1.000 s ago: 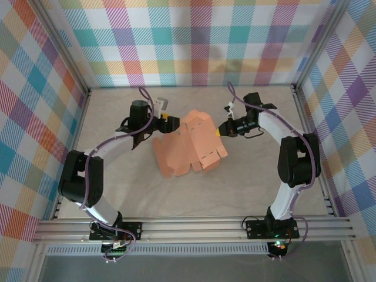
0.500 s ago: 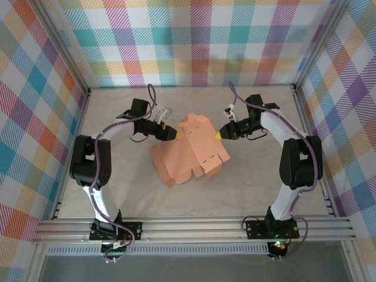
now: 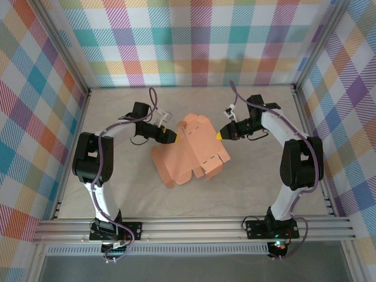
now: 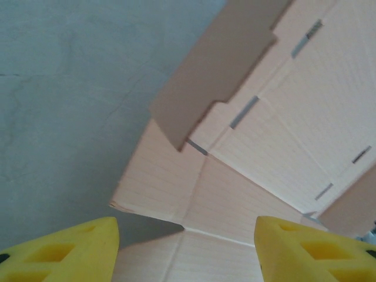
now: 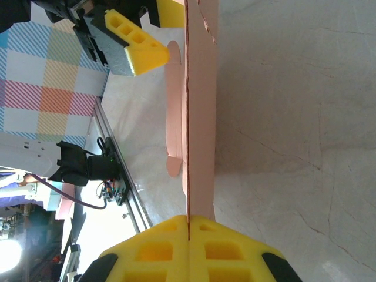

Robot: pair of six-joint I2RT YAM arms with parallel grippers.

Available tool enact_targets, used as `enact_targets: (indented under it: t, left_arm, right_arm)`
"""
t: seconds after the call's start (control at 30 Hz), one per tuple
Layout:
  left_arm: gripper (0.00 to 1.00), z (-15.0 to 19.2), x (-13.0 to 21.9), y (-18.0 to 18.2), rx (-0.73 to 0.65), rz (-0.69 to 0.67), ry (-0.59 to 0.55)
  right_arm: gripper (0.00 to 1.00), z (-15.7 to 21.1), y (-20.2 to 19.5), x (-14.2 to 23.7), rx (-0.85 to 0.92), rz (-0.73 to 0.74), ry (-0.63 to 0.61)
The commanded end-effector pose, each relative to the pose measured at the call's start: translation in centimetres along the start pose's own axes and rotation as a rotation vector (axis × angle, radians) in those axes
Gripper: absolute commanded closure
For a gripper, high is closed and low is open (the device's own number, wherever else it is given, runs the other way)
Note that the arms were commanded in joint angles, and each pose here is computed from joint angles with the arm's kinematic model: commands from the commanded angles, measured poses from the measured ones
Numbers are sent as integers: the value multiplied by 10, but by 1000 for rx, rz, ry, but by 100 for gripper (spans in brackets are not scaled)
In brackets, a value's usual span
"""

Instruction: Fold the paper box

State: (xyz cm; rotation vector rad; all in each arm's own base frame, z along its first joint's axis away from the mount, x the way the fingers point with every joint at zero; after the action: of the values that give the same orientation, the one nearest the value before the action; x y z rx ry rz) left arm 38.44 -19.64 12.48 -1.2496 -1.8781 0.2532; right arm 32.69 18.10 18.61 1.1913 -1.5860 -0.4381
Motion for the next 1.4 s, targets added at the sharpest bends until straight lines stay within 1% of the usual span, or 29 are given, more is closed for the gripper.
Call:
enact_targets:
  t: [0.0,0.13,0.27,0.33,0.43,0.47,0.5,0.53,0.57,0.63,0.73,0.8,0.97,1.07,1.2,1.37]
  left_arm:
    - [38,-18,6,6,-16,-24,-65]
    - [38,-22,1,10,14,-11,-57]
    - [43,-23,-3,6,10,35,-51]
    - [45,-18,-6,1,21,62,-20]
    - [57,-16,-10,-2,15,70,-11]
    - [58,-17,-9,-3,13,68,-15]
    - [64,-17,-9,-3,9,65,-19]
    - [68,-16,-9,-3,14,63,-18]
    - [72,-21,-8,-3,-11,55,-38]
    - [77,-23,-7,-4,-18,52,-45]
    - [89,-25,-4,-5,-24,35,-61]
    - [94,-26,-3,-6,-31,27,-73]
    - [97,-27,1,-15,-69,29,-102]
    - [98,-27,1,-22,-124,-17,-134]
    - [98,-21,-5,-32,-222,-136,-126]
    - [97,-13,-18,-49,-348,-302,-114]
  right_arm:
    - [100,-1,13,8,42,-33,-22]
    - [100,-2,15,8,43,-42,-28]
    - [100,-2,16,8,45,-44,-29]
    - [100,-2,16,8,46,-44,-29]
    - [100,-2,17,9,45,-45,-30]
    - [100,-1,17,8,46,-42,-28]
    - [100,-1,16,8,44,-39,-27]
    - [100,-1,16,8,44,-40,-28]
    - [100,-1,16,9,43,-39,-28]
    - [100,-2,15,8,45,-38,-29]
    - [100,-3,15,9,39,-37,-30]
    - [100,-3,15,9,40,-38,-31]
    - [100,-4,15,8,34,-41,-31]
    - [100,-6,14,8,12,-39,-31]
    - [100,-8,9,8,-21,-11,-15]
    - [100,-11,9,9,-37,-11,-21]
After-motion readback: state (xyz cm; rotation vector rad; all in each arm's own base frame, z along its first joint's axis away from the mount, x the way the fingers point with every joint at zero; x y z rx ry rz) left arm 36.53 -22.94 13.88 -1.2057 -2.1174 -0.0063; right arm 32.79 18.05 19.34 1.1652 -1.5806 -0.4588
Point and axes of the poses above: each hand's point on the last joint's axis, 136 mm out from that joint toward the fingers, its own x axis back along the fingers, its own y axis along the line the jaws close on, z = x × y, the point moved 3 cm from there along x, back along the fingers, and after that the axes turned 1 degree about x, right-handed, at the moved point
